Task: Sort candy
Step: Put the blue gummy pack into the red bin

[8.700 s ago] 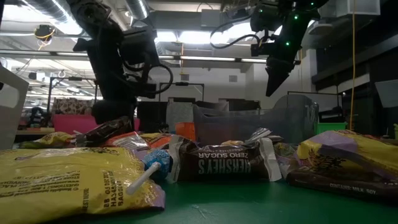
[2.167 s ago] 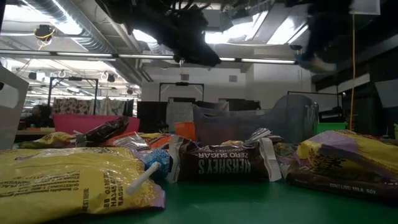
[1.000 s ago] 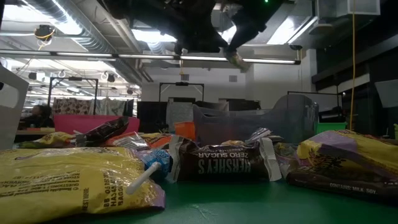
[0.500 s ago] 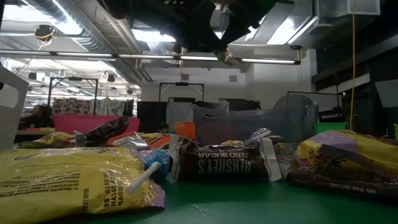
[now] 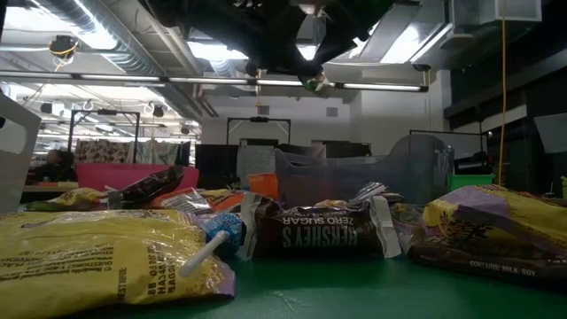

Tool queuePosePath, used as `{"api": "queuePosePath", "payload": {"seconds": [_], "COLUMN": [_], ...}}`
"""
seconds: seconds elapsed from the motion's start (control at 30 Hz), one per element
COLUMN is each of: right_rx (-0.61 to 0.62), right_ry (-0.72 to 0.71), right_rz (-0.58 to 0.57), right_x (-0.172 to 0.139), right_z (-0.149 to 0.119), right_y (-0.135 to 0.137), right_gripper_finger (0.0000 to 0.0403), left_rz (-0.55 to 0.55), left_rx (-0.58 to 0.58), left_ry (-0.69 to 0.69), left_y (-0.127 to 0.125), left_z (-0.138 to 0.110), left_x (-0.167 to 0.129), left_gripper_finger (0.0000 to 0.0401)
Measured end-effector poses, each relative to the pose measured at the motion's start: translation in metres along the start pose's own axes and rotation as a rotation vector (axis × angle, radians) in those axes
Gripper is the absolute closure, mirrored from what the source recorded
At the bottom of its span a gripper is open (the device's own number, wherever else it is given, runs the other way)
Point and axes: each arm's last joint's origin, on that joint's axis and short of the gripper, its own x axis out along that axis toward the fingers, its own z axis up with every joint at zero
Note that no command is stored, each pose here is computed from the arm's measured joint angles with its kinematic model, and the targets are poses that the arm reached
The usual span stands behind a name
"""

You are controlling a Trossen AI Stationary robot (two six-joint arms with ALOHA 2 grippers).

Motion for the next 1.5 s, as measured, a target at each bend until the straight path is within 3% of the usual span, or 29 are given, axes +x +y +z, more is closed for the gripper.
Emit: {"api": "queuePosePath", "payload": {"seconds": [0.2, 0.33, 0.6, 0.9, 1.13, 1.5], "right_rx": [0.000, -0.022, -0.085, -0.096, -0.094, -0.092], "right_ry": [0.003, 0.043, 0.155, 0.175, 0.175, 0.175], "right_rz": [-0.010, -0.013, 0.015, 0.024, 0.024, 0.024], "right_x": [0.000, -0.005, -0.007, -0.007, -0.007, -0.007], "right_z": [0.000, 0.001, -0.010, -0.012, -0.012, -0.012], "right_y": [0.000, -0.003, -0.002, -0.002, -0.002, -0.002], "right_gripper_finger": [0.0265, 0.0236, 0.0231, 0.0230, 0.0230, 0.0230], "left_rz": [0.049, 0.066, 0.190, 0.297, 0.366, 0.357], "left_rx": [0.075, 0.115, 0.113, 0.125, 0.141, 0.137], "left_ry": [0.040, 0.169, 0.552, 0.934, 0.993, 1.000], "left_y": [0.010, 0.028, 0.077, 0.118, 0.130, 0.130], "left_z": [0.007, 0.006, -0.020, -0.051, -0.055, -0.056], "left_x": [-0.014, -0.033, -0.061, -0.081, -0.085, -0.086], "left_gripper_finger": [0.0398, 0.0398, 0.0397, 0.0395, 0.0376, 0.0310]}}
